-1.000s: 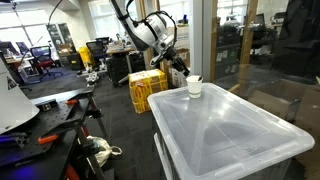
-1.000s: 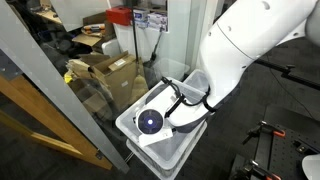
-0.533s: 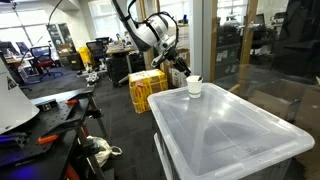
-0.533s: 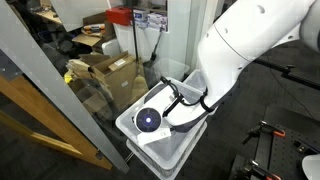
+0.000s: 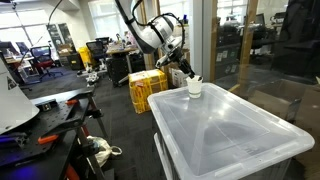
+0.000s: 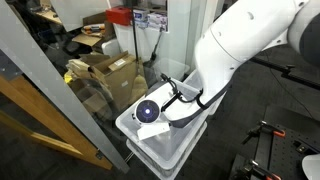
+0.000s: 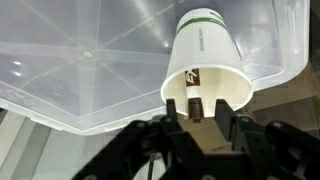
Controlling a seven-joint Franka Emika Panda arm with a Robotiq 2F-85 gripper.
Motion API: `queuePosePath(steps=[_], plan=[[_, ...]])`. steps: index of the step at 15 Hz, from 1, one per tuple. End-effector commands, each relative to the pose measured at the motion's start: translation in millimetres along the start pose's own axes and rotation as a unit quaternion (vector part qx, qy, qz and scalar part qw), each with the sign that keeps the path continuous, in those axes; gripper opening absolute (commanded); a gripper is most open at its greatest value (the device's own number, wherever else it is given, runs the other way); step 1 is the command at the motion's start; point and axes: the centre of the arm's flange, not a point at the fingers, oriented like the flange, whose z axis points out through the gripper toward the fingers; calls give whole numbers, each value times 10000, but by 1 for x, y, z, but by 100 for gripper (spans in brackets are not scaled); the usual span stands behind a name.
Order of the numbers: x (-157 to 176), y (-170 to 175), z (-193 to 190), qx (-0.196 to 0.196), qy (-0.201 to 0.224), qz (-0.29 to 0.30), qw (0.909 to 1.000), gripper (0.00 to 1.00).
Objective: Pick up the pen out of the white cup and place it on top of the colourless box.
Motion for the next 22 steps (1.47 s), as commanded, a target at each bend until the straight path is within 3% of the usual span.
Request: queuePosePath(steps=[1, 22], plan=[[12, -6, 13, 122, -145, -63, 9998, 46], [27, -20, 44, -84, -415, -313, 9986, 47]])
